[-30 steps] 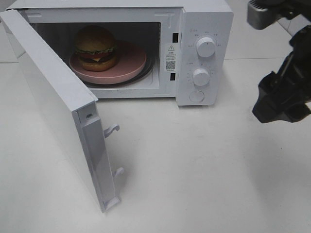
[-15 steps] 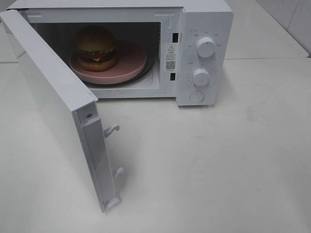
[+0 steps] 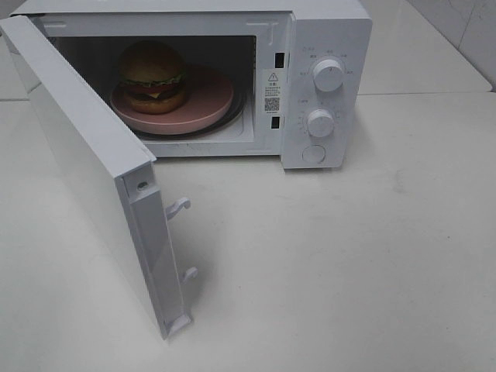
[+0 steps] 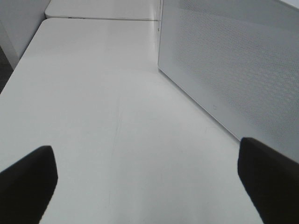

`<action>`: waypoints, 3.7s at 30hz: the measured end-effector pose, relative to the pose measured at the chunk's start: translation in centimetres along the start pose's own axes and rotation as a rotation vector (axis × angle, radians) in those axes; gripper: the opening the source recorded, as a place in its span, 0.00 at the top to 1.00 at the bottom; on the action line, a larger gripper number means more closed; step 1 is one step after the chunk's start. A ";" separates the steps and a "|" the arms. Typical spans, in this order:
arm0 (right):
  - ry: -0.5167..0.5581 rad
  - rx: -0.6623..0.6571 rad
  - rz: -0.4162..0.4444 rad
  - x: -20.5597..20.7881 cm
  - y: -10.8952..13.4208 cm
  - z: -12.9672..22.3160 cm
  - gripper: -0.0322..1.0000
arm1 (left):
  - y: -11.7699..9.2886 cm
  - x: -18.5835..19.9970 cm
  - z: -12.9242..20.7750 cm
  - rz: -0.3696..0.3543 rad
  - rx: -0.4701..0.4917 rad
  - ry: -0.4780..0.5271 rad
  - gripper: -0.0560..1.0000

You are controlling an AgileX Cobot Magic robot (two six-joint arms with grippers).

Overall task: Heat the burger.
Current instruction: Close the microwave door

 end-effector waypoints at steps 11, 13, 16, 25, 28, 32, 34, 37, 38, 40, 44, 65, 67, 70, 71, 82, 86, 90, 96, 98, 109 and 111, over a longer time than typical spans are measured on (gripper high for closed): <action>-0.136 -0.154 -0.008 0.4 -0.6 3.2 0.22 | 0.0 0.0 0.0 0.000 0.000 0.000 0.02; -0.172 -0.170 -0.002 0.4 -0.7 3.7 0.22 | 0.0 0.0 0.0 0.000 0.000 0.000 0.02; -0.218 -0.193 0.006 0.4 -0.8 4.6 0.22 | 0.0 0.0 0.0 0.000 0.000 0.000 0.02; -0.372 -0.263 0.015 1.1 -0.7 6.2 0.22 | 0.0 0.0 0.0 0.000 0.000 0.000 0.02; -0.414 -0.283 0.031 1.5 -0.7 6.6 0.22 | 0.0 0.0 0.0 0.000 0.000 0.000 0.02; -0.429 -0.303 0.051 1.6 -0.7 6.8 0.22 | 0.0 0.0 0.0 0.000 0.000 0.000 0.02; -0.429 -0.303 0.052 1.6 -0.7 6.8 0.22 | 0.0 0.0 0.0 0.000 0.000 0.000 0.02; -0.429 -0.303 0.052 1.6 -0.7 6.8 0.22 | 0.0 0.0 0.0 0.000 0.000 0.000 0.02; -0.429 -0.303 0.052 1.6 -0.7 6.8 0.22 | 0.0 0.0 0.0 0.000 0.000 0.000 0.02; -0.429 -0.303 0.052 1.6 -0.7 6.8 0.22 | 0.0 0.0 0.0 0.000 0.000 0.000 0.02; -0.429 -0.302 0.052 1.6 -0.7 6.8 0.22 | 0.0 0.0 0.0 0.000 0.000 0.000 0.02; -0.429 -0.302 0.052 1.6 -0.7 6.8 0.22 | 0.0 0.0 0.0 0.000 0.000 0.000 0.02; -0.429 -0.302 0.052 1.6 -0.7 6.8 0.22 | 0.0 0.0 0.0 0.000 0.000 0.000 0.02; -0.429 -0.302 0.052 1.6 -0.7 6.8 0.22 | 0.0 0.0 0.0 0.000 0.000 0.000 0.02; -0.429 -0.302 0.052 1.6 -0.7 6.8 0.22 | 0.0 0.0 0.0 0.000 0.000 0.000 0.02; -0.429 -0.302 0.052 1.6 -0.7 6.8 0.22 | 0.0 0.0 0.0 0.000 0.000 0.000 0.02; -0.429 -0.302 0.052 1.6 -0.7 6.8 0.22 | 0.1 0.1 -0.5 0.000 0.000 0.001 0.02; -0.429 -0.302 0.052 1.6 -0.7 6.8 0.22 | 0.5 -0.4 -1.9 -0.013 -0.001 -0.015 0.05; -0.429 -0.302 0.052 1.6 -0.7 6.8 0.22 | 1.2 -3.0 -3.4 -0.013 0.001 0.058 0.34; -0.429 -0.302 0.052 1.6 -0.7 6.8 0.22 | 1.3 -3.3 -3.6 -0.012 0.002 0.066 0.40; -0.429 -0.302 0.052 1.6 -0.7 6.8 0.22 | 2.3 -8.3 -5.7 -0.020 -0.006 0.103 0.95; -0.429 -0.302 0.052 1.6 -0.7 6.8 0.22 | 2.5 -9.3 -5.9 -0.029 -0.016 0.073 0.95</action>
Point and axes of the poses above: a point on each arm's last joint axis where the gripper is mounted, x pointing back along that axis away from the gripper, y along the wrist's bending axis when the last joint is at zero, z = x × y, the point moved 1 cm from there along -x, pointing out along that axis toward the gripper, and after that the axes turned 12 degrees about -x, right-handed, at the moved point
